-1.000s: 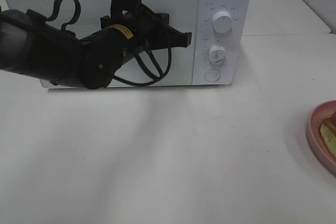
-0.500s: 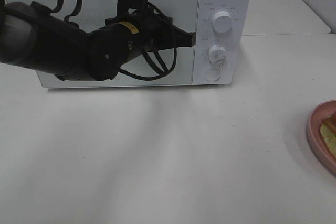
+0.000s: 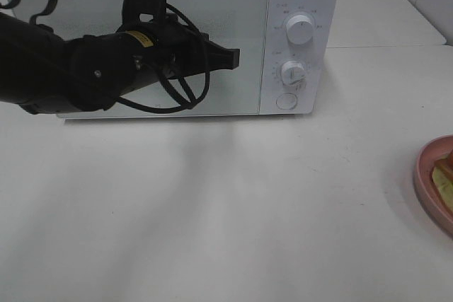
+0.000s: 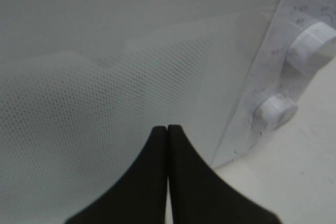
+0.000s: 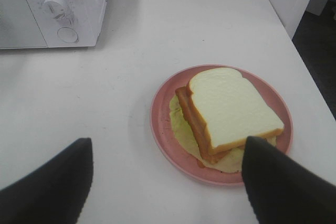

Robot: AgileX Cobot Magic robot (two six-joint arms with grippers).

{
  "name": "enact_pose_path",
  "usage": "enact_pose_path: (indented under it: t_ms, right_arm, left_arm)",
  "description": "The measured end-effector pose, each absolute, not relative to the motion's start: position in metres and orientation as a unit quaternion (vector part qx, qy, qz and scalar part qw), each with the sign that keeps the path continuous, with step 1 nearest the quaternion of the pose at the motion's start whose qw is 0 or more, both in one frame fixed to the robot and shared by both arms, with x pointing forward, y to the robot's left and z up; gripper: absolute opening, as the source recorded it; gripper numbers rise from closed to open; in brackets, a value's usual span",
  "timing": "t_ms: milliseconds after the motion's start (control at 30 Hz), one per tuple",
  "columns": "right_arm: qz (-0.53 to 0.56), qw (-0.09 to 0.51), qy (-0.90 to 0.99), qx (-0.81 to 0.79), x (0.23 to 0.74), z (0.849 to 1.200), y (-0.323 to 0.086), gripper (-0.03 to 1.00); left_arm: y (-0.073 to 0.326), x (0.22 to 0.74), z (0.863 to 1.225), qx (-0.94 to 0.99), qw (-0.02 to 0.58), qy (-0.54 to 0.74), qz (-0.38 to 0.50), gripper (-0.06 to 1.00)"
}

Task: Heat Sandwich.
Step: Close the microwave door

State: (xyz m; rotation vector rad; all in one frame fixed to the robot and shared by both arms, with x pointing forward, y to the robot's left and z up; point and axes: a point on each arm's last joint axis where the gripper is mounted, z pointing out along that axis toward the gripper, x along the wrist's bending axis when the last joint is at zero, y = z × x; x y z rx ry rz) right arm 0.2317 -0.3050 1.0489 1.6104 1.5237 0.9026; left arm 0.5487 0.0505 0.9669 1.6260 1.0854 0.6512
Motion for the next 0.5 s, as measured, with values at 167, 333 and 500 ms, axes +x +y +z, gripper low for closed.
enact_pose_path:
  t_ms: [167, 333, 500]
  right_arm:
    - [0.351, 0.365, 0.593, 0.626, 0.232, 1.049, -0.305, 0.76]
    - [0.351, 0.365, 0.593, 0.626, 0.232, 1.049, -0.305, 0.76]
    - [0.351, 0.365, 0.593, 0.626, 0.232, 1.049, -0.305, 0.76]
  left_arm:
    - [0.049, 0.533, 0.968, 0.752, 0.457, 0.429, 0.206, 0.18]
    - [0.051, 0.515, 0.972, 0.797, 0.407, 0.421, 0.145, 0.78]
    - [0.055, 0.501, 0.977, 0.827, 0.365, 0.415, 0.1, 0.97]
